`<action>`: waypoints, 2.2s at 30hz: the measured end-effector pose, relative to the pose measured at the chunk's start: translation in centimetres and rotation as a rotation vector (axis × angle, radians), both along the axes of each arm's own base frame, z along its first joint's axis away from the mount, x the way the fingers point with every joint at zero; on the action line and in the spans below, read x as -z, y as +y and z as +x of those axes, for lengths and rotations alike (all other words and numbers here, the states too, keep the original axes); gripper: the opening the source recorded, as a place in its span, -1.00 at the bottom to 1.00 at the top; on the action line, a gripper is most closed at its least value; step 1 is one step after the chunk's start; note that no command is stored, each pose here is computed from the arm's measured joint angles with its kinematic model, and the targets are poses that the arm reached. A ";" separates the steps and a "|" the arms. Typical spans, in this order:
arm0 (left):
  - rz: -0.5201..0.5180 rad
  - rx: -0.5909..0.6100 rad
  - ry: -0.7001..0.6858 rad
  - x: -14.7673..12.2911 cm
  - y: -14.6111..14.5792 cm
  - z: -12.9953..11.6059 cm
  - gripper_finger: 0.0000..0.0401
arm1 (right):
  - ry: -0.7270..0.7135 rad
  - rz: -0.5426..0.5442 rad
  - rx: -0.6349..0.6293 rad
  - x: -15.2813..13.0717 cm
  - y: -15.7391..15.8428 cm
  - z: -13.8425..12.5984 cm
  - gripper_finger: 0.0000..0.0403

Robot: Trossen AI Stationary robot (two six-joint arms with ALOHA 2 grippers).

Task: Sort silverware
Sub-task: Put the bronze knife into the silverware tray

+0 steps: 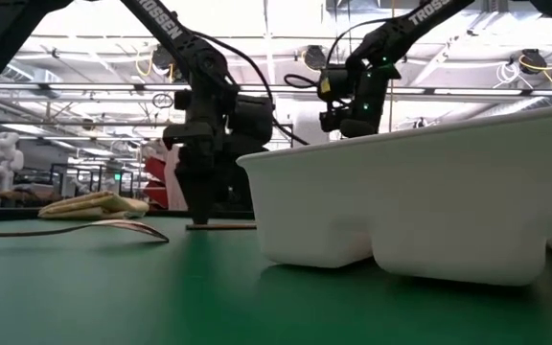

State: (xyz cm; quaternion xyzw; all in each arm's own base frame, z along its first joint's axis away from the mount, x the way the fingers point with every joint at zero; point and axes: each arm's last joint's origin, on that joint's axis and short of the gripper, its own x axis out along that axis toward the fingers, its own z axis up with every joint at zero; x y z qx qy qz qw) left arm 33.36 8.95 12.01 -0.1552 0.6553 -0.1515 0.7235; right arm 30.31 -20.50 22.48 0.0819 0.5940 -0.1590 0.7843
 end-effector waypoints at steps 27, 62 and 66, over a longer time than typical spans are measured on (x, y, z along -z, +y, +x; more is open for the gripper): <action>0.036 -0.020 -0.014 0.0 0.0 0.4 -1.00 | -0.246 0.359 0.027 5.7 4.9 1.5 0.08; 0.037 0.003 -0.023 0.0 -0.7 0.6 -1.00 | -0.329 0.570 0.130 9.6 4.9 1.9 0.08; 0.035 0.003 -0.024 0.0 -0.7 0.6 -1.00 | -0.348 0.468 0.183 8.0 3.9 1.2 0.08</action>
